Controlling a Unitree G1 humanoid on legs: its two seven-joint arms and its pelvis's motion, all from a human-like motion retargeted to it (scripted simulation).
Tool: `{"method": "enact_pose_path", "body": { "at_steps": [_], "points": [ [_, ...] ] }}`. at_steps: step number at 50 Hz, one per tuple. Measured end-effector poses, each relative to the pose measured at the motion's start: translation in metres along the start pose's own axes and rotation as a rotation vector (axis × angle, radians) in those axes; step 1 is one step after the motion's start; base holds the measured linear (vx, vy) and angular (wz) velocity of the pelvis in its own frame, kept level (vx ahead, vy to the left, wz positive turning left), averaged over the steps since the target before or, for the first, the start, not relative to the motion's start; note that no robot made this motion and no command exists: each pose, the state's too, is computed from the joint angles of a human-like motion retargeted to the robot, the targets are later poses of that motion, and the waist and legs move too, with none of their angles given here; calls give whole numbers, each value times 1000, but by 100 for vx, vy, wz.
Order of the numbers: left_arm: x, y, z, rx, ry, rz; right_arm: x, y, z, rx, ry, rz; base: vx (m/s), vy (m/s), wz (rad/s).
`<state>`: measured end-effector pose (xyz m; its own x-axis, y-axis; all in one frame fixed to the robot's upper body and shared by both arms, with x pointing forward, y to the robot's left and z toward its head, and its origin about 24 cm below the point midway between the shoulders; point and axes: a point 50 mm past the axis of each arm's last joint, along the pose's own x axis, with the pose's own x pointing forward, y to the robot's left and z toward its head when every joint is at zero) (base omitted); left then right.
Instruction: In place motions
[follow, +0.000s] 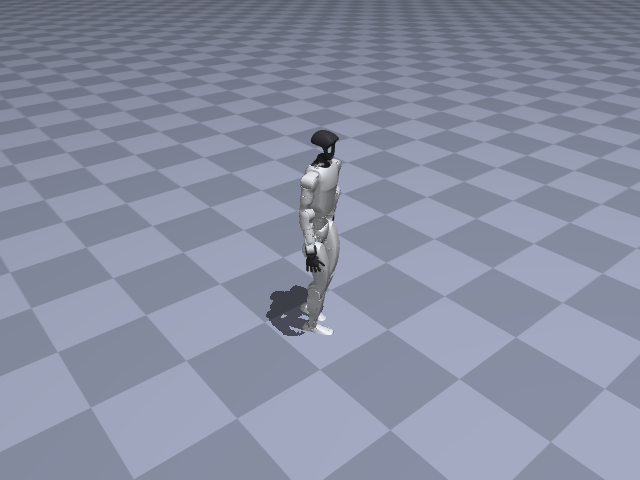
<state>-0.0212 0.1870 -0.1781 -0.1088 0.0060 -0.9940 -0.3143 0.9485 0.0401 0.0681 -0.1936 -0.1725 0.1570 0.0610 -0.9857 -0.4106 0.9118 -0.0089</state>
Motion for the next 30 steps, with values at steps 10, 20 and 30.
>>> {"method": "enact_pose_path", "body": {
  "at_steps": [10,20,30],
  "points": [
    [-5,19,27,29,-81,11,-3,-14,-12,68,45,-43,-28,16,-193],
    [-14,68,30,45,-68,146,-6,-22,-35,323,124,-98,-43,35,-271],
    [-6,46,-21,-90,65,90,-17,-27,-76,390,304,-172,-33,29,-302]
  ]
}}
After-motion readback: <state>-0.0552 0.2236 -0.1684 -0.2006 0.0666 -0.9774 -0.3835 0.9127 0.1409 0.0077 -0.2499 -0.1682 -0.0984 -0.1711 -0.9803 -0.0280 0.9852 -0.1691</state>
